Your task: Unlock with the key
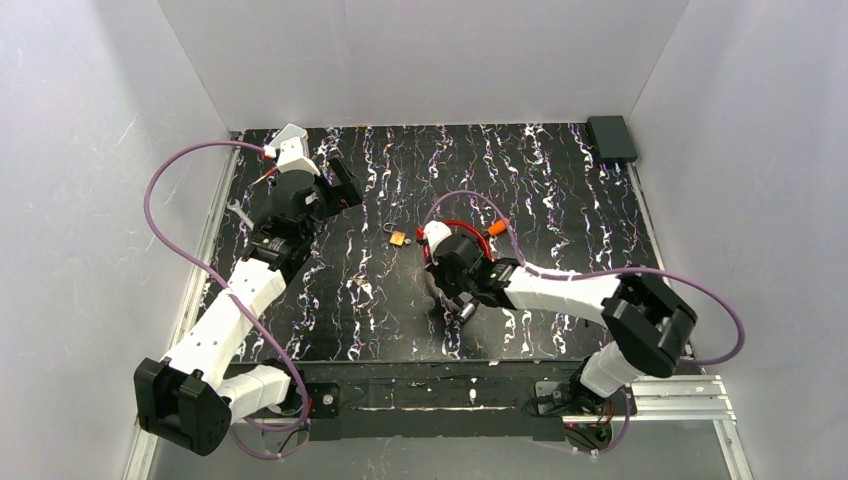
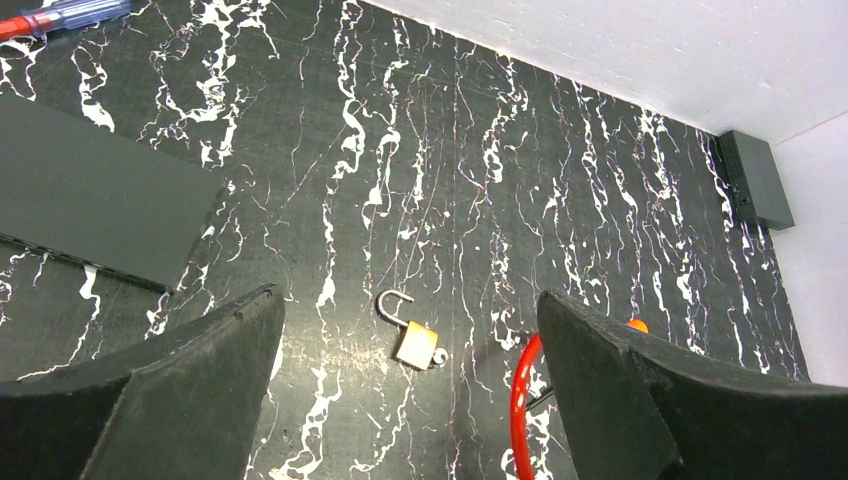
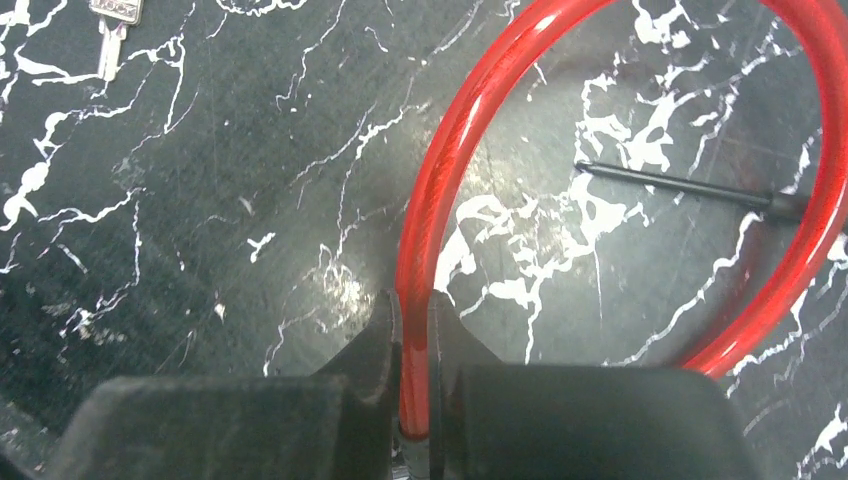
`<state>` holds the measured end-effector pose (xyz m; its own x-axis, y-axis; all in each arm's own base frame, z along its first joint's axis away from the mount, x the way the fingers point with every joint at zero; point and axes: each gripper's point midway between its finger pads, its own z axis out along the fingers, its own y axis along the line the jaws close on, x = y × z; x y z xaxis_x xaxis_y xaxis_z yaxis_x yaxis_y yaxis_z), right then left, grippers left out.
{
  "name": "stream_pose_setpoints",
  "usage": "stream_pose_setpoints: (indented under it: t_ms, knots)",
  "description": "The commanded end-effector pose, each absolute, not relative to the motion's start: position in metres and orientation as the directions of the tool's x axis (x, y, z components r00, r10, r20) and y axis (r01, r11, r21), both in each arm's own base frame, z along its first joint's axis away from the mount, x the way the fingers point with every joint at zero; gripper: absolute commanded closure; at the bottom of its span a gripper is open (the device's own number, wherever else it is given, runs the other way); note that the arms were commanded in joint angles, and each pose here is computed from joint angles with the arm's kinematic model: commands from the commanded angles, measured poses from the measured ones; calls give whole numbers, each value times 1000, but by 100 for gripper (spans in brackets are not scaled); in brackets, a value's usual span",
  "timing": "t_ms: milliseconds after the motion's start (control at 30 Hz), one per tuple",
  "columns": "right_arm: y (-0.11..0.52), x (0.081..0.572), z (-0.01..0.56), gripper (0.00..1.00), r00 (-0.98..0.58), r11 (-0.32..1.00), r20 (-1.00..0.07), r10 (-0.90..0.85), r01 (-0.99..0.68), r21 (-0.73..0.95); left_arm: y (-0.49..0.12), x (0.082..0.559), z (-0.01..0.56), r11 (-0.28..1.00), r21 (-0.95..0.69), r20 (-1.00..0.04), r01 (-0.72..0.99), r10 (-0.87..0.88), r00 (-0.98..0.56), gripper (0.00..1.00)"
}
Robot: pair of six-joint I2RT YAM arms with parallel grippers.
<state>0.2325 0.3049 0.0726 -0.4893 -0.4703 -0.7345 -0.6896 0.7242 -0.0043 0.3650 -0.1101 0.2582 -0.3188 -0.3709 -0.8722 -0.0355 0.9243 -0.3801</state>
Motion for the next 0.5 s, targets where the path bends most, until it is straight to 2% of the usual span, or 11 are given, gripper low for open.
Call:
stream_pose_setpoints:
  t_ms: [0,133,200,233,367,467]
  knots:
    - [333,252,86,99,-413,692,-777,-475,-720,-40,-102,365,281,927,-373,-890,-42,-370,-265,5]
    - [331,253,72,99,-450,705,-739,-502,-707,-49,-102,365,281,928,-371,-891,-44,-369,-265,5]
    - [330,251,67,88,-463,703,-719,-519,-710,-51,-102,365,281,927,-372,-890,-43,-370,-265,5]
    - [330,250,66,79,-465,700,-714,-523,-712,-50,-102,365,280,927,-372,-890,-43,-370,-268,5]
    - [333,251,69,62,-458,690,-714,-530,-722,-50,-103,365,280,927,-373,-889,-42,-370,-270,5]
    - [335,252,74,44,-453,685,-713,-536,-727,-53,-102,365,279,927,-372,-889,-43,-370,-271,5]
